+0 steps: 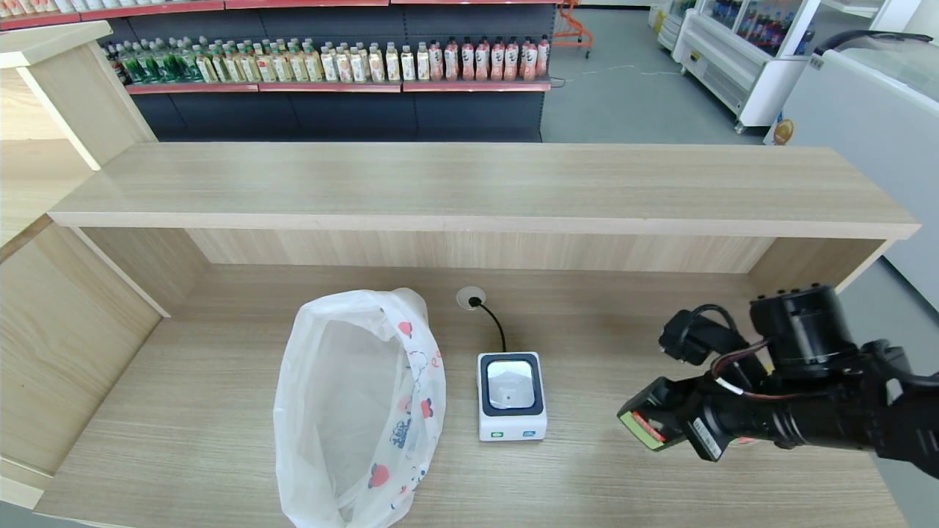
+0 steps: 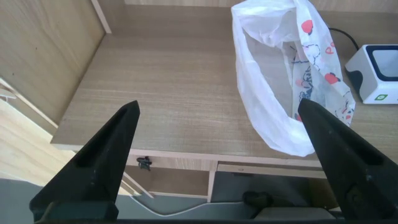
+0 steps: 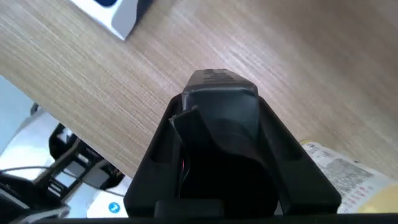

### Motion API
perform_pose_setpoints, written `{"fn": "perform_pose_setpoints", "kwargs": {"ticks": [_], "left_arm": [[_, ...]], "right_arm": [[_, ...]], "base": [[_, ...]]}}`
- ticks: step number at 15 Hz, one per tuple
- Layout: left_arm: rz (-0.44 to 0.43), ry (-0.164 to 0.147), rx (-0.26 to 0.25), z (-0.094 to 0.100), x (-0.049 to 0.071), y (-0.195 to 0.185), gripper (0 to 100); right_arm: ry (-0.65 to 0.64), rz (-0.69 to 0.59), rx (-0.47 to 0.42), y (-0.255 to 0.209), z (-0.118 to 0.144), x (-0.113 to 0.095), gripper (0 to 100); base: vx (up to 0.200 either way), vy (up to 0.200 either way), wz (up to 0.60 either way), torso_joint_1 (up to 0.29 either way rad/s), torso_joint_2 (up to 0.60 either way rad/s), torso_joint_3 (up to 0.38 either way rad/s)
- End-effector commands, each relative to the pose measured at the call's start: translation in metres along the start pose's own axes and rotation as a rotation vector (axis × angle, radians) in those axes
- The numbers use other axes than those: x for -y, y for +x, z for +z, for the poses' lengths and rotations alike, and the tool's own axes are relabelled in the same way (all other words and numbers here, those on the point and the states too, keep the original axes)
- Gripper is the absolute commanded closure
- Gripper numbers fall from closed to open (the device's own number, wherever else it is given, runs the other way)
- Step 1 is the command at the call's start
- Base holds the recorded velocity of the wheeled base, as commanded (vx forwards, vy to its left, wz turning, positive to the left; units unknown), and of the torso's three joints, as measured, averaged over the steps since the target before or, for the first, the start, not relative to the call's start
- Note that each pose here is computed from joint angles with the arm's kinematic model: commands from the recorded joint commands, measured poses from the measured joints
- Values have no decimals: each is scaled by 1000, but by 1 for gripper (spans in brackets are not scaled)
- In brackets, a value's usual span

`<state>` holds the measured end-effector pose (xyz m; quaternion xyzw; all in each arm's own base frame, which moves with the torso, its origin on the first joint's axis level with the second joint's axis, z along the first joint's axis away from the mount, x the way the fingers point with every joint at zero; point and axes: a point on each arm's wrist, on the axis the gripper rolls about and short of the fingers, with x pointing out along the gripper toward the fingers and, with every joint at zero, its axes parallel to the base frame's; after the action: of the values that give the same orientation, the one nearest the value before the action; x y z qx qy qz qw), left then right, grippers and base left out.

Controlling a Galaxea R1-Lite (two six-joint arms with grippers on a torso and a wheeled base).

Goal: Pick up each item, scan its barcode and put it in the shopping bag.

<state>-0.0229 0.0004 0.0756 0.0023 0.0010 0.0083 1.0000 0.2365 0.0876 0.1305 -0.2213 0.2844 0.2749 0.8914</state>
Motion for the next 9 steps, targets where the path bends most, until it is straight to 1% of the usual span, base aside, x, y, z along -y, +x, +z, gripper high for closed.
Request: {"fn": "perform_pose_setpoints", "kwargs": {"ticks": [1,2,3,5,7,9], "left_arm": [[0,0,0,0,0,0,0],[0,0,0,0,0,0,0],[0,1,0,0,0,0,0],[0,0,0,0,0,0,0],[0,0,0,0,0,0,0],[0,0,0,0,0,0,0]], "right_arm": [[41,-97,201,-69,9,0,100],[27,-115,239,-85,5,-4,100],[-8,-127,253,-93,1,-7,100],[-141,-162,239,-97,-4,-6,100],[-238,-188,242,-102,-7,-7,100],[-375,-246,218,-111,-19,-5,100]], "base": [[0,0,0,0,0,0],[0,0,0,0,0,0],[0,0,0,0,0,0],[0,0,0,0,0,0],[0,0,0,0,0,0],[0,0,0,0,0,0]]}}
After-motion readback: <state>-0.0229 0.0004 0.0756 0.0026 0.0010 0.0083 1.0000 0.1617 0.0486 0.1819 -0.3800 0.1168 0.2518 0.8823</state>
